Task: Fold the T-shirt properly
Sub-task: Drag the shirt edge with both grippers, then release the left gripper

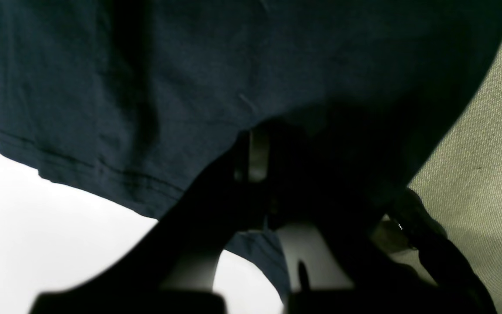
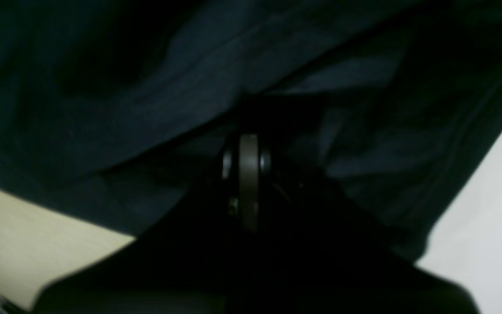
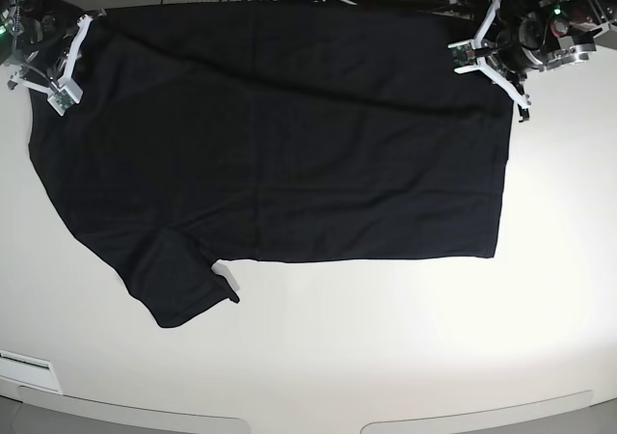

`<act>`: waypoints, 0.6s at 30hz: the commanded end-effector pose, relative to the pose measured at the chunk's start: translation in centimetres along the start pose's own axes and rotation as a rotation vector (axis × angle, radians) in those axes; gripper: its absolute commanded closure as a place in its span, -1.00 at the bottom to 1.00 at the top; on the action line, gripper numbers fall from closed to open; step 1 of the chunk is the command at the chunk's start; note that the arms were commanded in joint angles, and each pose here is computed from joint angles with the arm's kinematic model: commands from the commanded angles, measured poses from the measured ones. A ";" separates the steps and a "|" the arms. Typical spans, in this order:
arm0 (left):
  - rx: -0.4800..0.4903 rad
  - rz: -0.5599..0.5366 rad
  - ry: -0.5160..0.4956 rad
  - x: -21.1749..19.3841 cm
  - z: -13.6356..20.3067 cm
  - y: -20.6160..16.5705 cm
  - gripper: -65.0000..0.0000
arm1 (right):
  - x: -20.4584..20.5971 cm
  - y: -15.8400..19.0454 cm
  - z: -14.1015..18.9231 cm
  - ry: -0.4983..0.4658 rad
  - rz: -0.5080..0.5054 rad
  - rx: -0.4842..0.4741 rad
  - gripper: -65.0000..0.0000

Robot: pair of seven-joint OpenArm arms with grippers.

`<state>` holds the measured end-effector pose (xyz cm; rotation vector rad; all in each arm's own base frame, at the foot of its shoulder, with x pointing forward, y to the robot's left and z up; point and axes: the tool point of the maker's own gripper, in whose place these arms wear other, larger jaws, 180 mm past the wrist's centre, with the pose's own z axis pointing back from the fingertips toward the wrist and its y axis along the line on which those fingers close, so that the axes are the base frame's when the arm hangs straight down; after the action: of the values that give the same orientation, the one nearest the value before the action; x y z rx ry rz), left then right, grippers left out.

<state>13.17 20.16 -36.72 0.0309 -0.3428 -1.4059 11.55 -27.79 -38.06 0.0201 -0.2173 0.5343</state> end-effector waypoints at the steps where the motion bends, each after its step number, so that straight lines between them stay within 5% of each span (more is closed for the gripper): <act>1: 0.010 -0.018 -0.001 0.2 0.6 0.3 1.00 | 0.3 -0.5 0.6 0.008 0.033 -0.030 1.00; 5: 0.029 -0.033 -0.019 1.2 1.1 0.5 1.00 | 1.9 -0.8 1.7 -0.027 0.086 -0.100 1.00; 9: 0.159 -0.023 -0.023 1.5 1.5 2.7 1.00 | 3.6 -1.6 2.9 -0.070 0.124 -0.192 1.00; 18: 0.645 0.041 -0.089 3.0 6.4 13.0 1.00 | 6.5 -3.0 4.7 -0.198 0.140 -0.331 1.00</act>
<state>23.78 20.77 -28.31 0.4572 -0.8129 -1.1980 16.91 -27.49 -32.85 -0.2522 -0.4696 0.6121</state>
